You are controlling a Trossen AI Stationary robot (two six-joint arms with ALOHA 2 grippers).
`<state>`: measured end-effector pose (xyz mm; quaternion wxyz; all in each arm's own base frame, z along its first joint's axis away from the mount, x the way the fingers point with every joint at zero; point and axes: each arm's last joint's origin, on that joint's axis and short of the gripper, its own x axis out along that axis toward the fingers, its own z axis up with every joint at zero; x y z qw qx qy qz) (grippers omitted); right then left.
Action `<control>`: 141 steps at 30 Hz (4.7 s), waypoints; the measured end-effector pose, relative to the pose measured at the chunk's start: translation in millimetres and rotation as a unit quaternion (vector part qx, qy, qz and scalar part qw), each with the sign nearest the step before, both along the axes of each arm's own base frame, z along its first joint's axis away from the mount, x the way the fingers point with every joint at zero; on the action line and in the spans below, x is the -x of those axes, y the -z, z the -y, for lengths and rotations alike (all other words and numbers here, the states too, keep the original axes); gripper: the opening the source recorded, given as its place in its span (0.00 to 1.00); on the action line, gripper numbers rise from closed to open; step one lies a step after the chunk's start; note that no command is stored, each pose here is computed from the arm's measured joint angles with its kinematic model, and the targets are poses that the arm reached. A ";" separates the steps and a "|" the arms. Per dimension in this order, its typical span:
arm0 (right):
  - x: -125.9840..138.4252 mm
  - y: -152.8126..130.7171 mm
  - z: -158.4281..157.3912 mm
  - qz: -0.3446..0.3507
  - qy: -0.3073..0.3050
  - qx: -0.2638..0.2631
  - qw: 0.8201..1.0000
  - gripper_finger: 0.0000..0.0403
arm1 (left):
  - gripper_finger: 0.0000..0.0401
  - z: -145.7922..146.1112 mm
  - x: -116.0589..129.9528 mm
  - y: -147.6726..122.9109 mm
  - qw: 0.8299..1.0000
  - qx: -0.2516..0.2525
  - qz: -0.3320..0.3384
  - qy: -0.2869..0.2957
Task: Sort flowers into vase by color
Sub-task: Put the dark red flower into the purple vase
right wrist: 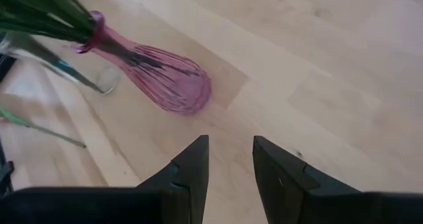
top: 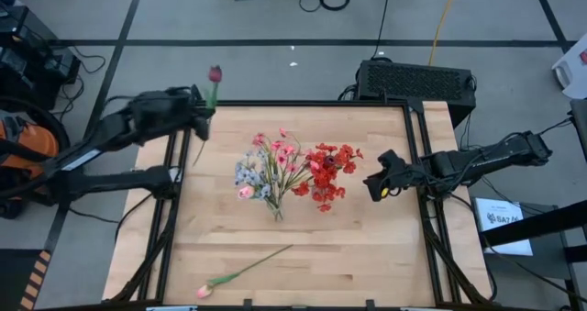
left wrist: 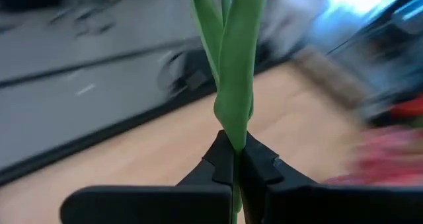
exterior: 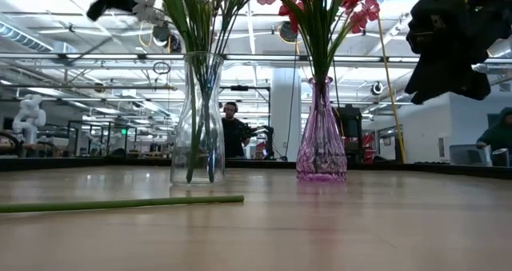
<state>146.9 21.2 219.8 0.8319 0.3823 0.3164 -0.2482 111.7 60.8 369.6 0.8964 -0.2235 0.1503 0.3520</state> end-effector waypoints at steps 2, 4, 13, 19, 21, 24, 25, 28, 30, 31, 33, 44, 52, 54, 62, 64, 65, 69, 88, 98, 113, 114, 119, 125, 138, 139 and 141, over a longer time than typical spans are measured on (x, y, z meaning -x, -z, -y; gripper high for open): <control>1.3 1.2 0.3 -0.007 0.011 -0.008 1.000 0.27 | 0.01 10.4 5.1 -13.4 0.997 -0.018 0.072 0.033; 2.2 2.2 0.4 -0.012 0.021 -0.016 1.000 0.26 | 0.01 18.9 6.6 -25.6 0.988 -0.038 0.132 0.071; 9.1 8.0 -0.9 -0.062 0.011 -0.057 0.996 0.07 | 0.01 51.7 -36.8 -53.9 0.943 -0.071 0.242 0.219; 19.7 14.6 -1.8 -0.134 -0.016 -0.084 0.987 0.02 | 0.01 83.1 -67.6 -90.9 0.929 -0.110 0.248 0.251; 21.3 15.4 -2.6 -0.148 -0.040 -0.089 0.984 0.01 | 0.01 96.9 -83.8 -97.1 0.929 -0.126 0.236 0.256; 22.1 15.6 -4.8 -0.157 -0.089 -0.099 0.978 0.00 | 0.01 119.1 -116.2 -94.5 0.930 -0.143 0.220 0.256; 21.8 15.2 -5.7 -0.156 -0.107 -0.102 0.977 0.00 | 0.01 126.4 -126.9 -91.4 0.929 -0.145 0.219 0.260; 18.7 9.6 -8.3 -0.113 -0.174 -0.095 0.974 0.00 | 0.01 143.6 -155.9 -87.1 0.922 -0.143 0.243 0.264; 18.6 4.5 -9.1 -0.080 -0.203 -0.080 0.973 0.00 | 0.01 152.6 -172.1 -81.4 0.923 -0.141 0.245 0.261; 19.3 2.0 -9.0 -0.065 -0.214 -0.072 0.972 0.00 | 0.01 157.9 -180.4 -77.3 0.924 -0.139 0.246 0.258; 22.5 -1.0 -8.3 -0.051 -0.230 -0.059 0.970 0.00 | 0.01 167.7 -195.4 -68.5 0.928 -0.139 0.242 0.248; 43.5 -21.4 -4.5 0.060 -0.284 -0.003 0.957 0.00 | 0.01 214.2 -258.9 -40.7 0.933 -0.142 0.229 0.239; 40.2 -47.9 -6.4 0.215 -0.279 0.007 0.936 0.00 | 0.01 223.6 -296.6 -10.3 0.944 -0.150 0.195 0.218; 34.0 -56.3 -7.8 0.260 -0.280 0.019 0.924 0.01 | 0.01 220.3 -302.9 -5.7 0.946 -0.149 0.195 0.211; 19.3 -82.2 -15.0 0.392 -0.301 0.059 0.868 0.12 | 0.01 205.6 -323.7 14.6 0.953 -0.143 0.192 0.187; 18.9 -87.0 -16.9 0.415 -0.310 0.066 0.853 0.16 | 0.01 203.6 -324.3 14.0 0.953 -0.139 0.196 0.183; 18.6 -88.3 -17.5 0.422 -0.312 0.071 0.848 0.17 | 0.01 202.2 -324.7 14.0 0.954 -0.133 0.199 0.181; 13.1 -85.7 -17.8 0.410 -0.297 0.090 0.858 0.24 | 0.01 197.1 -326.3 12.7 0.954 -0.123 0.211 0.173; -28.0 -86.3 -28.9 0.458 -0.297 0.155 0.824 0.35 | 0.02 181.6 -331.9 9.8 0.948 -0.115 0.231 0.188; -38.1 -86.0 -31.1 0.473 -0.288 0.176 0.814 0.31 | 0.03 181.8 -335.4 16.2 0.949 -0.115 0.223 0.189; -38.5 -83.4 -31.3 0.461 -0.298 0.194 0.813 0.02 | 0.07 181.1 -338.4 20.5 0.950 -0.096 0.230 0.188; -38.5 -83.3 -31.3 0.460 -0.298 0.194 0.814 0.01 | 0.09 181.1 -338.4 20.5 0.950 -0.096 0.229 0.188; -38.5 -83.1 -31.3 0.459 -0.298 0.193 0.814 0.01 | 0.19 181.2 -338.5 20.5 0.950 -0.097 0.229 0.190; -19.3 -97.4 -25.8 0.491 -0.283 0.199 0.799 0.00 | 0.30 179.6 -324.9 -2.9 0.937 -0.107 0.245 0.226; 33.2 -114.3 -26.6 0.337 -0.229 0.246 0.879 0.00 | 0.32 156.1 -204.5 -103.2 0.950 -0.152 0.179 0.205; 33.3 -116.2 -30.0 0.336 -0.227 0.251 0.879 0.00 | 0.32 152.9 -194.2 -106.2 0.955 -0.147 0.166 0.195; 32.5 -114.9 -38.0 0.325 -0.226 0.254 0.882 0.00 | 0.32 147.5 -173.8 -109.0 0.966 -0.139 0.134 0.173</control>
